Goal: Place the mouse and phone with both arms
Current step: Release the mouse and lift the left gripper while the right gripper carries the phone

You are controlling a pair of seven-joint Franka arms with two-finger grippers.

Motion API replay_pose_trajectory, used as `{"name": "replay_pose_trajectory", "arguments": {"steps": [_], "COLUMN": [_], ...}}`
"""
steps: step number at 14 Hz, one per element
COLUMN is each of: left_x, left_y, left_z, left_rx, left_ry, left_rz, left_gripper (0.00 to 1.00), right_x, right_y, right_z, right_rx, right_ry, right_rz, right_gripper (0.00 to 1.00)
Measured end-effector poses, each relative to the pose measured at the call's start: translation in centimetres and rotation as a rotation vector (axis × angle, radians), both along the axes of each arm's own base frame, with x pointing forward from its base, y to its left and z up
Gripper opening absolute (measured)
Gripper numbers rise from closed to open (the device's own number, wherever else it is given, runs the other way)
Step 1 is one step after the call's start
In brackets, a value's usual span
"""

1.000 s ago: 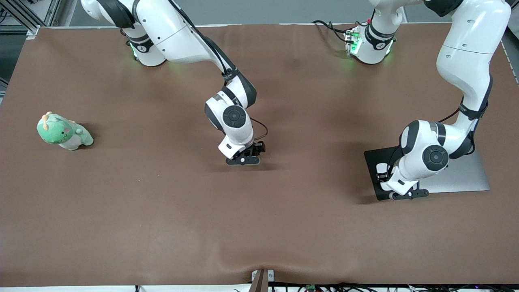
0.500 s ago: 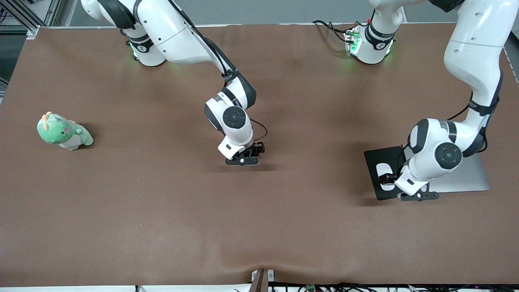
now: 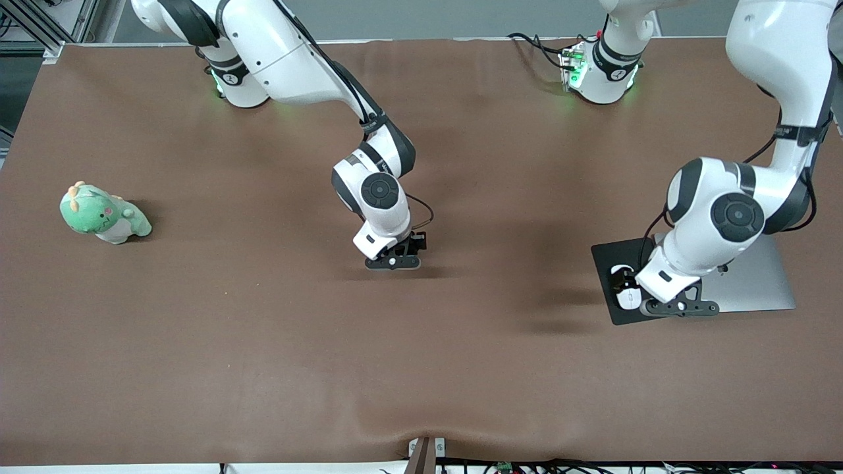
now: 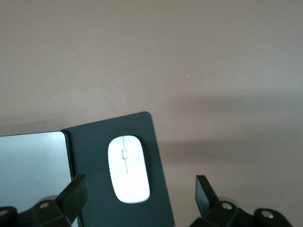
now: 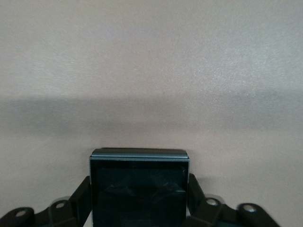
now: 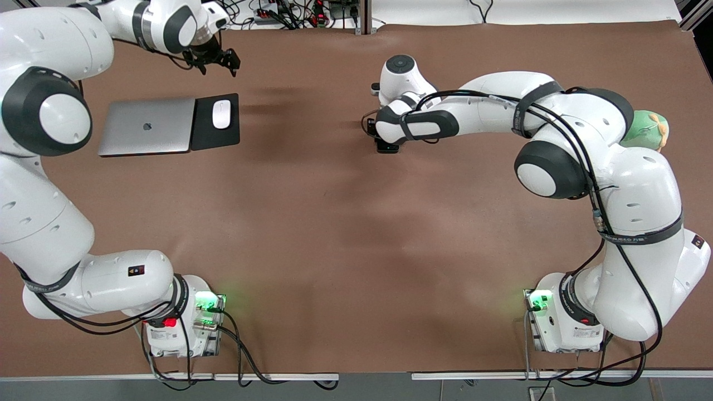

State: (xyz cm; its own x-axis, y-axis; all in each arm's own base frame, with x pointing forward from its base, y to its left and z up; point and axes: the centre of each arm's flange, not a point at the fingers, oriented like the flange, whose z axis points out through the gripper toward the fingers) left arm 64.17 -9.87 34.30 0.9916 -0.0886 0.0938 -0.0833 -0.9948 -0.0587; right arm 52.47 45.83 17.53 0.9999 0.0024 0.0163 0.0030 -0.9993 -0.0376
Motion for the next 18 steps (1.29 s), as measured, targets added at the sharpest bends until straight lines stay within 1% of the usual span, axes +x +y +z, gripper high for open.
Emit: {"name": "replay_pose_trajectory", "arguments": {"steps": [3, 5, 7, 9, 10, 12, 14, 16, 18], "left_x": [-1.1, -1.8, -2.5, -3.1, -3.5, -4.5, -5.8, -7.0, -7.9], "left_y": [-1.9, -2.5, -2.9, -3.8, -4.4, -5.3, -6.5, -7.2, -7.0], "left_z": [4.7, 7.9, 10.7, 13.3, 14.5, 16.5, 18.2, 19.8, 21.2], "left_rx": [0.017, -0.002, -0.013, -0.024, -0.032, -0.036, -0.032, -0.040, -0.044], "left_ry": [-0.021, -0.036, -0.021, -0.022, -0.029, -0.033, -0.031, -0.027, -0.026], "left_rz": [-0.022, -0.008, -0.006, -0.010, -0.013, -0.019, -0.033, -0.032, -0.023], "left_gripper": [1.00, 1.00, 1.00, 1.00, 1.00, 1.00, 1.00, 1.00, 1.00], "right_x": [0.0, 0.3, 1.4, 3.0, 3.9, 5.7, 7.1, 8.6, 9.9], "right_y": [0.0, -0.2, -1.0, -2.2, -3.2, -6.1, -9.4, -13.1, -17.5], "right_z": [-0.2, 0.0, 1.5, 5.6, 8.3, 13.8, 18.1, 21.2, 23.6], "right_rx": [-0.001, -0.004, -0.030, -0.053, -0.055, -0.044, -0.032, -0.019, -0.021], "right_ry": [0.001, 0.003, 0.032, 0.067, 0.073, 0.068, 0.060, 0.046, 0.053], "right_rz": [-0.002, -0.013, -0.036, -0.066, -0.086, -0.133, -0.181, -0.216, -0.210], "right_gripper": [0.81, 0.81, 0.81, 0.81, 0.81, 0.81, 0.81, 0.81, 0.81]}}
